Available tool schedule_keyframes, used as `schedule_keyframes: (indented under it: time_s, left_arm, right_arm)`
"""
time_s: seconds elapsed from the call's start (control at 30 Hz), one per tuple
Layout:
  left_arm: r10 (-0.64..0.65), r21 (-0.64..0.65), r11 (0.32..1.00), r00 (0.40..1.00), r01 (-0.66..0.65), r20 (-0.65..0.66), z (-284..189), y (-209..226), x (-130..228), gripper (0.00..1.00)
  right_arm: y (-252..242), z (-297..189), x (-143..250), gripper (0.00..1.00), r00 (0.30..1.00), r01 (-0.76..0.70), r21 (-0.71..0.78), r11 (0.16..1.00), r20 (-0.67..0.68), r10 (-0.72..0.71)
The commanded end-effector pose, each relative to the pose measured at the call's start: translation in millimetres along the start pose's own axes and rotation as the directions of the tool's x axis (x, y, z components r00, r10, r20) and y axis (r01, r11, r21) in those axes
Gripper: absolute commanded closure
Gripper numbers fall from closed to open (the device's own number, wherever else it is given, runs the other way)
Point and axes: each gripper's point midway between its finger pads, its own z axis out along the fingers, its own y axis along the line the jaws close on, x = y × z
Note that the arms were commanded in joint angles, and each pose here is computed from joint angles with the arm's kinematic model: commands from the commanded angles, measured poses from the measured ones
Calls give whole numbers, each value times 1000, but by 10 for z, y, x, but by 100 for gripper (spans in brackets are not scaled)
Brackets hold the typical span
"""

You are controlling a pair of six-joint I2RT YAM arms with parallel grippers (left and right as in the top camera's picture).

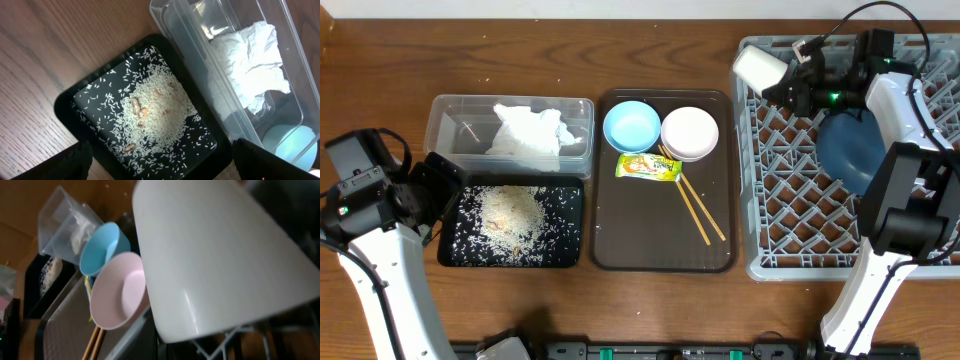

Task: Sort waste into correct bins and load items into the dishwasher rack
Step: 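Set the cream cup upright in the rack and release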

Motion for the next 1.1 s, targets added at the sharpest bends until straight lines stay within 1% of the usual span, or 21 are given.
schedule_keyframes:
  time_s: [0.0, 0.13, 0.27, 0.37, 0.4, 0.5, 0.67, 0.77, 0.9, 1.07]
  left_arm:
    - [3, 2, 1000, 1000, -3, 18, -45, -13, -52, 8]
    - [3, 2, 1000, 1000, -3, 18, -45, -12, -53, 8]
    - [3, 2, 1000, 1000, -3, 17, -44, -12, -52, 8]
    - [3, 2, 1000, 1000, -3, 18, -44, -13, -53, 8]
    - [3, 2, 1000, 1000, -3, 18, -44, -13, -53, 8]
    - [3, 2, 1000, 1000, -3, 18, -45, -12, -53, 8]
    - [3, 2, 1000, 1000, -3, 18, -44, -13, -53, 8]
    - [3, 2, 1000, 1000, -3, 17, -44, -12, -52, 8]
    - [3, 2, 1000, 1000, -3, 18, -45, -13, -53, 8]
    - [3, 2, 1000, 1000, -3, 18, -45, -12, -53, 8]
  right_arm:
    - [-258, 106, 368, 99, 989, -74, 96, 993, -119, 85]
    - [-313, 11, 444, 98, 984, -112, 115, 987, -129, 127]
    - [-349, -97, 526, 77, 973, -171, 129, 977, -134, 188]
    - [-343, -188, 565, 69, 965, -206, 132, 970, -135, 223]
    - [-338, -229, 565, 67, 961, -226, 138, 964, -131, 244]
    - [-286, -335, 501, 66, 957, -249, 152, 957, -111, 267]
    - [-46, -503, 230, 67, 972, -207, 179, 962, -71, 222]
    - [175, -583, 46, 67, 980, -165, 237, 957, -66, 186]
    - [523, -558, -131, 68, 987, -87, 322, 943, -97, 125]
    - [1008, -324, -227, 68, 983, 15, 425, 905, -173, 65]
